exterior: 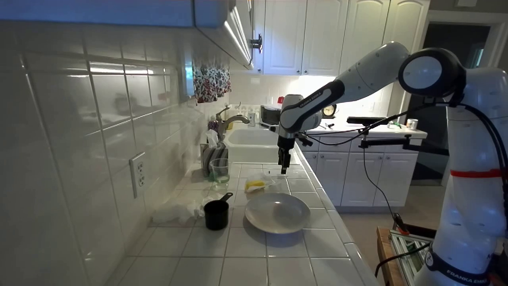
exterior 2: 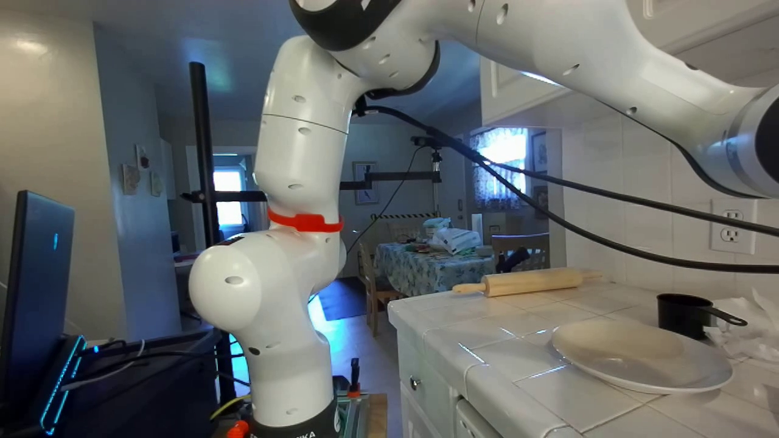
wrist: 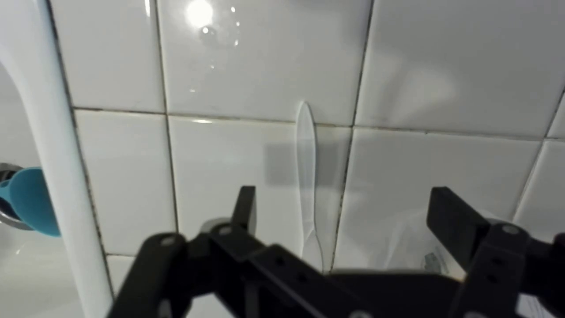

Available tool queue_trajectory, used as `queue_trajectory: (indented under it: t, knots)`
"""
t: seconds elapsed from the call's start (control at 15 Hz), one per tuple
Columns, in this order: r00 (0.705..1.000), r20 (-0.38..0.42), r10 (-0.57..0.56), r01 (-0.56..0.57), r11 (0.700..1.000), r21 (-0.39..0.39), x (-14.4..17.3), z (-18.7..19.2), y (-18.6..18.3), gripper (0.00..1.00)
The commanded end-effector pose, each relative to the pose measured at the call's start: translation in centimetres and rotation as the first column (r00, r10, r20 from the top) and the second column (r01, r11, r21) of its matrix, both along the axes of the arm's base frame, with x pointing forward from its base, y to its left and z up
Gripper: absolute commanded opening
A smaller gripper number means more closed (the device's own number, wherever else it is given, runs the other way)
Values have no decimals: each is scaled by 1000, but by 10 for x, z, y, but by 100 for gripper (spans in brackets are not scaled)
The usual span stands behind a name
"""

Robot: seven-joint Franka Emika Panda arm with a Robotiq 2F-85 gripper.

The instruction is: Use the knife to cut the butter

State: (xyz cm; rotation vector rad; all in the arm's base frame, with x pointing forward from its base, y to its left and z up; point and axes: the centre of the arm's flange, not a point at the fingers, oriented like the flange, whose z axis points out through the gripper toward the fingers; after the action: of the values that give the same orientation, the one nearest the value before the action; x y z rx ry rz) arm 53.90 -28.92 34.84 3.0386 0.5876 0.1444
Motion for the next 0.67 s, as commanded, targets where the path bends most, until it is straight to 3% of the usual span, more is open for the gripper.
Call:
queue_trajectory:
  t: [0.0, 0.6]
  knots:
    - [1000, 4, -4, 4, 1000, 3, 4, -2, 0, 100]
    - [1000, -4, -26, 27, 998, 49, 10, -25, -13, 100]
